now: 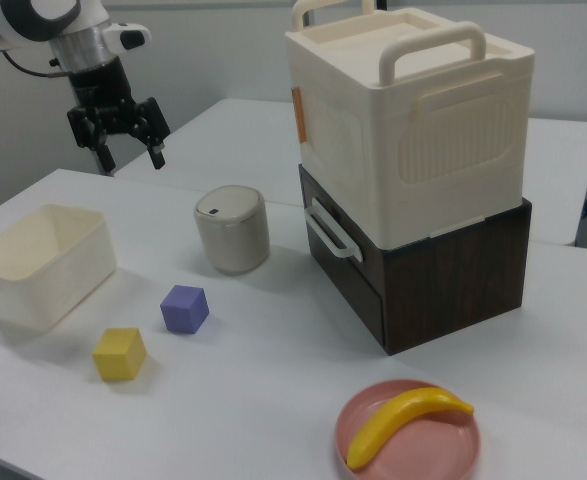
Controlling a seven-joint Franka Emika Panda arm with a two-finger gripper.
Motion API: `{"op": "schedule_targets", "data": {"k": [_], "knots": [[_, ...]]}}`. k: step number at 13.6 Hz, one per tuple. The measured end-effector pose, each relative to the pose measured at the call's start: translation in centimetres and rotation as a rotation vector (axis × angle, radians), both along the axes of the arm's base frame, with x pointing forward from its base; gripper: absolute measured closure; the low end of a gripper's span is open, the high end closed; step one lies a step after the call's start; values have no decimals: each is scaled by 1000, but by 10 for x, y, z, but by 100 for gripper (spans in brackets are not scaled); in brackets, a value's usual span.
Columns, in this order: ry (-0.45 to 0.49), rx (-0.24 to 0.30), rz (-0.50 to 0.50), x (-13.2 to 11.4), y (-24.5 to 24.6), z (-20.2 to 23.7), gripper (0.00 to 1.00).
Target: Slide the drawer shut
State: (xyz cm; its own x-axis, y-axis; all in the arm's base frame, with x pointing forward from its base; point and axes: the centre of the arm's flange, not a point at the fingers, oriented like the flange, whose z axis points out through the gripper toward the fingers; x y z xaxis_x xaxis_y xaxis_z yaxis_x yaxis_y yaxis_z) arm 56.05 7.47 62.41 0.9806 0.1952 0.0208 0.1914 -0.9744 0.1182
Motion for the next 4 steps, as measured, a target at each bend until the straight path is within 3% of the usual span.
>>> {"op": "schedule_targets", "data": {"k": [4], "knots": [[-14, 4, -96, 0, -3, 1, 0]]}}
